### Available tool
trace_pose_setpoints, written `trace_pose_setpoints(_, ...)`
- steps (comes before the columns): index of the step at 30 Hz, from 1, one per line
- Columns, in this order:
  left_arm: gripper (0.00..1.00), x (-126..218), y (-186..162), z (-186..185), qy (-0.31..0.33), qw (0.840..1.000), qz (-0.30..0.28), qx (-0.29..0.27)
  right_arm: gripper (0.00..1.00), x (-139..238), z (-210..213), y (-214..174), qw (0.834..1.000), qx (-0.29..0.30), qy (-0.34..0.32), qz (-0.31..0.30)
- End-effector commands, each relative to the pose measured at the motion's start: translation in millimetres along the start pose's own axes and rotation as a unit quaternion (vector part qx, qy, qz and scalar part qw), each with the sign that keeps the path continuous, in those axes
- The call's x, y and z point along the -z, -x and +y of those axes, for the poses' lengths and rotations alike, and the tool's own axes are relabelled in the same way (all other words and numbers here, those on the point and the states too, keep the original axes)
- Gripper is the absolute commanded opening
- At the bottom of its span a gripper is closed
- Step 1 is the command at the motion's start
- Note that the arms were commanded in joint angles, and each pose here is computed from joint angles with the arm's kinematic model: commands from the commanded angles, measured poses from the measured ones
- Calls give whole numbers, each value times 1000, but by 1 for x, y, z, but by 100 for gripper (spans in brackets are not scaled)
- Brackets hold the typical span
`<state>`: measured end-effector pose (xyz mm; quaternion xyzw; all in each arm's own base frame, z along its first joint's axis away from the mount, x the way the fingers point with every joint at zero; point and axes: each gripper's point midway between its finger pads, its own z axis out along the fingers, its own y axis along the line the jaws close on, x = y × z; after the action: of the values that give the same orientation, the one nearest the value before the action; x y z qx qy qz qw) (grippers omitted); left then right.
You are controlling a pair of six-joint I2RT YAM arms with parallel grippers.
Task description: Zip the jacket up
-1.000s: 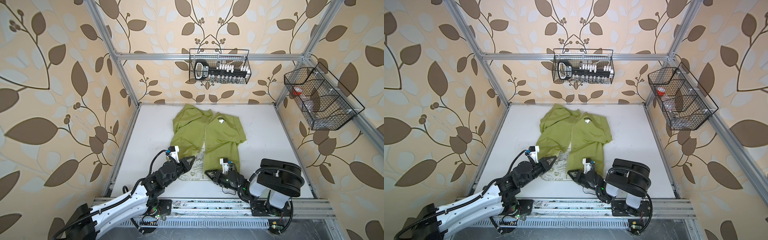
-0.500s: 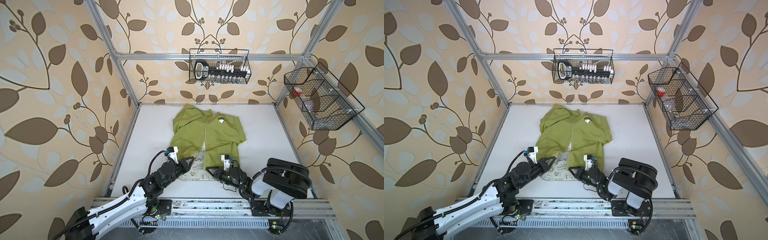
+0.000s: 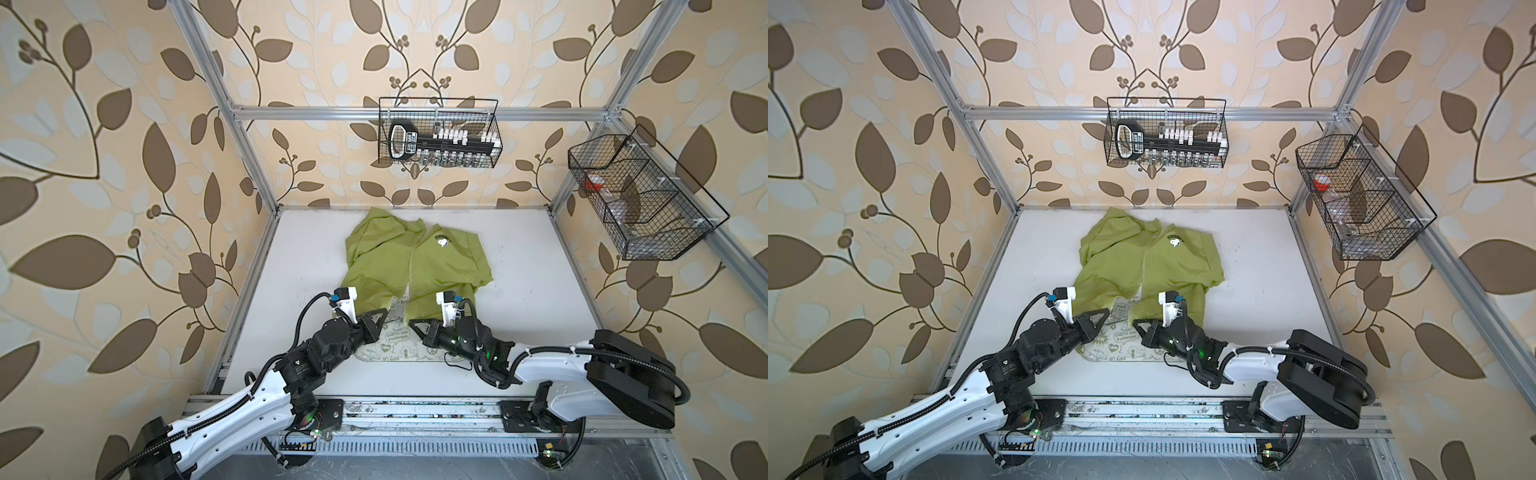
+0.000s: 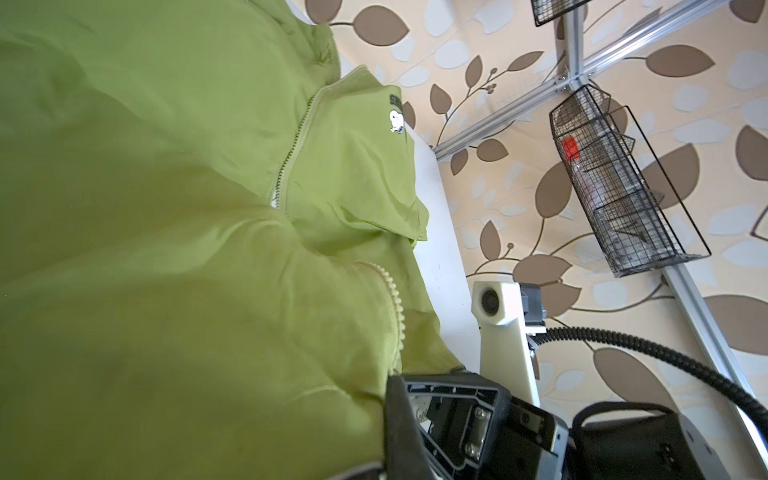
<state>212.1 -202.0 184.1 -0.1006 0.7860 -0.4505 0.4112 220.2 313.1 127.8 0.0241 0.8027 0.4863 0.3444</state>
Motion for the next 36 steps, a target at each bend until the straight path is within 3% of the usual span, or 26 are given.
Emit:
trace_pose_setpoints(1,0,1,11,-23,-31,997,-9,-64,0,3,-17,1,997,64,-38,9)
trace_pose_setpoints(12,0,-18,9,-40,-33,997,24,-68,0,12,-15,19,996,92,-14,3)
trace_pose_setpoints(18,0,-13,22,-25,25,998,-1,-49,0,12,-21,31,999,41,5,9)
trace_pose_setpoints(24,0,-14,34,-24,47,998,-23,-24,0,19,-48,50,995,13,-96,-22)
trace_pose_setpoints(31,0,-20,25,-57,-32,992,9,-118,0,34,-39,72,992,44,-90,-71)
trace_pose_setpoints(36,0,-20,35,-44,12,998,-15,-68,0,46,-36,86,990,34,-84,-105)
